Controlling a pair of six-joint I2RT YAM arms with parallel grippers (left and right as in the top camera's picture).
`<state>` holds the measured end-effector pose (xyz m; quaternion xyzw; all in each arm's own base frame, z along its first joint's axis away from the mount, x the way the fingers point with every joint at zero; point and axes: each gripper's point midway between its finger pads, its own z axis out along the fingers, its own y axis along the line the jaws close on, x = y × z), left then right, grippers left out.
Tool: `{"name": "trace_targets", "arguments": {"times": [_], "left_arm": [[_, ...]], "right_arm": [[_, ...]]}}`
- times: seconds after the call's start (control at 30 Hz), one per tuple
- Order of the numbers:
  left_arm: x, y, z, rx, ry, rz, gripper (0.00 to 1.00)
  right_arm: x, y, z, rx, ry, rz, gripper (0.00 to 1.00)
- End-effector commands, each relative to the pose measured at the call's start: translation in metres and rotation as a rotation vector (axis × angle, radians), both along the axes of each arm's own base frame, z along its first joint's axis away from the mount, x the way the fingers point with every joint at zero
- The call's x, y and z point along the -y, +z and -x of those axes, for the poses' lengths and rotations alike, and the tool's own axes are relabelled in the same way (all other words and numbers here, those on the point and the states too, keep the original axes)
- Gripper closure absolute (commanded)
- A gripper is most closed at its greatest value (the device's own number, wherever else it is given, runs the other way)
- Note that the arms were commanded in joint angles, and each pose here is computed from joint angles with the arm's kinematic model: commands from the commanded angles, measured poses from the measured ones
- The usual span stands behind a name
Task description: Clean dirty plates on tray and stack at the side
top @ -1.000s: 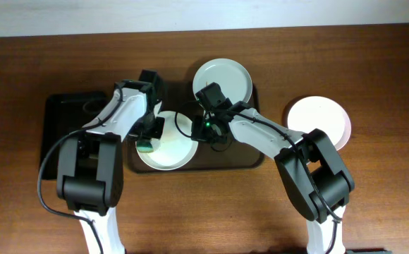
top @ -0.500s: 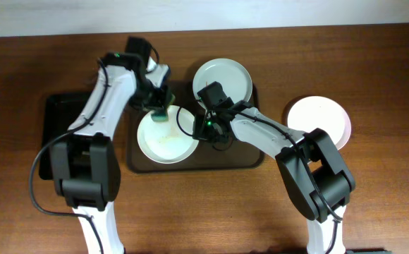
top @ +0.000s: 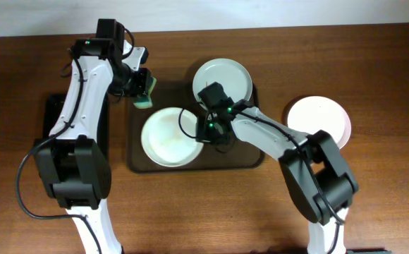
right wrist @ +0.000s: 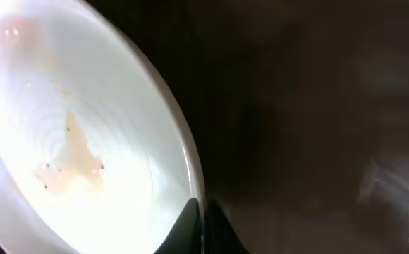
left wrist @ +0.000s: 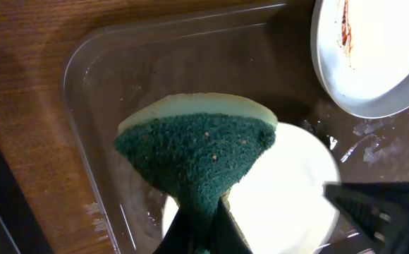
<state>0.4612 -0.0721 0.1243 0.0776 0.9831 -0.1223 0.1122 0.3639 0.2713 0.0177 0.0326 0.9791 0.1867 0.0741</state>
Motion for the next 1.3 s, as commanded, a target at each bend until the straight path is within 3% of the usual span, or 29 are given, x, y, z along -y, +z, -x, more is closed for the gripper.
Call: {"name": "trace_targets", "arguments": {"times": [0.0, 0.23, 0.5, 0.67, 1.27], "left_arm": [[-0.003, 0.002, -0.004, 0.015, -0.003, -0.011, 0.99], [-0.003, 0.002, -0.004, 0.014, -0.003, -0.011, 1.0], [-0.003, 0.002, -0.004, 0.014, -0.003, -0.012, 0.99], [-0.003, 0.002, -0.004, 0.013, -0.003, -0.012, 0.99], [-0.003, 0.001, -0.003, 0.012, -0.003, -0.012, 0.99]], "right_arm": [[0.026, 0.075, -0.027, 0.232, -0.001, 0.137, 0.96], [0.111, 0.157, -0.018, 0.459, -0.095, 0.639, 0.96], [0.103, 0.24, 0.01, 0.856, -0.086, 1.126, 0.96], [0.097, 0.254, 0.017, 0.924, -0.084, 1.183, 0.96], [0.099, 0.249, 0.02, 0.896, -0.051, 1.191, 0.96]]}}
